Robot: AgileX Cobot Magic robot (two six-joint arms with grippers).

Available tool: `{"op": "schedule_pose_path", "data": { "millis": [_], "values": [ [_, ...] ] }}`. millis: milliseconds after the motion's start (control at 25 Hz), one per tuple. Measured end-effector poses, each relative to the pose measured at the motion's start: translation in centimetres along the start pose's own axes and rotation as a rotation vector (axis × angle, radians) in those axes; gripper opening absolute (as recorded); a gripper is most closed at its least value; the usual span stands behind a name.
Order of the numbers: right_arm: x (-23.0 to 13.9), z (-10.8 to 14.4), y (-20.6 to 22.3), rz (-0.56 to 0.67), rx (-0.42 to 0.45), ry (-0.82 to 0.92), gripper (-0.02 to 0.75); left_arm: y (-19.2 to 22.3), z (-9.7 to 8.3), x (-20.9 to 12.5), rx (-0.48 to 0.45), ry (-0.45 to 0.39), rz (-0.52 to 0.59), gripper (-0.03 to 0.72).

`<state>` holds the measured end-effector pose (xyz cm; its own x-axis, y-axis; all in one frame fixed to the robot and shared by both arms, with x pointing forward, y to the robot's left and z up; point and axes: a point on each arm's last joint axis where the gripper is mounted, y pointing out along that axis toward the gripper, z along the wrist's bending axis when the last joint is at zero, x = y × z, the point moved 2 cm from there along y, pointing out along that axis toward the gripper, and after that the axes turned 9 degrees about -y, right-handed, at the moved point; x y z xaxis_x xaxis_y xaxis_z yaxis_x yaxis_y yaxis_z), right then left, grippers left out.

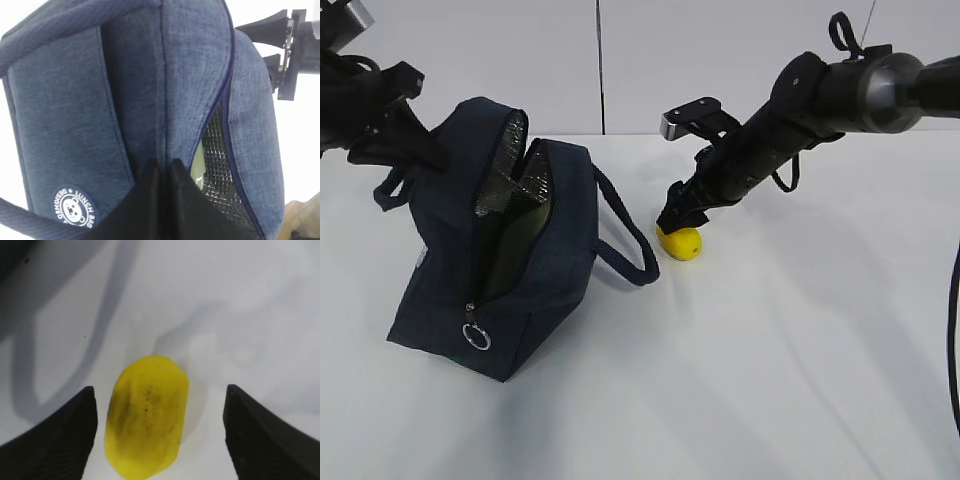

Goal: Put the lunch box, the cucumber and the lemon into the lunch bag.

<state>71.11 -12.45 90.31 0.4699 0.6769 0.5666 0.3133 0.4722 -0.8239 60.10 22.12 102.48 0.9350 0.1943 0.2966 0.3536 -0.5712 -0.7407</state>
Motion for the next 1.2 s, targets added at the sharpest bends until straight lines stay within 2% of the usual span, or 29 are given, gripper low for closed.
{"op": "schedule_pose_path", "data": {
  "millis": [1200],
  "values": [
    [-0.8, 0.1, 1.6, 0.009, 0.026, 0.035, 0.586, 0.0, 0.1, 0.2, 0.005, 0.001, -0.016, -0.005]
  ]
}}
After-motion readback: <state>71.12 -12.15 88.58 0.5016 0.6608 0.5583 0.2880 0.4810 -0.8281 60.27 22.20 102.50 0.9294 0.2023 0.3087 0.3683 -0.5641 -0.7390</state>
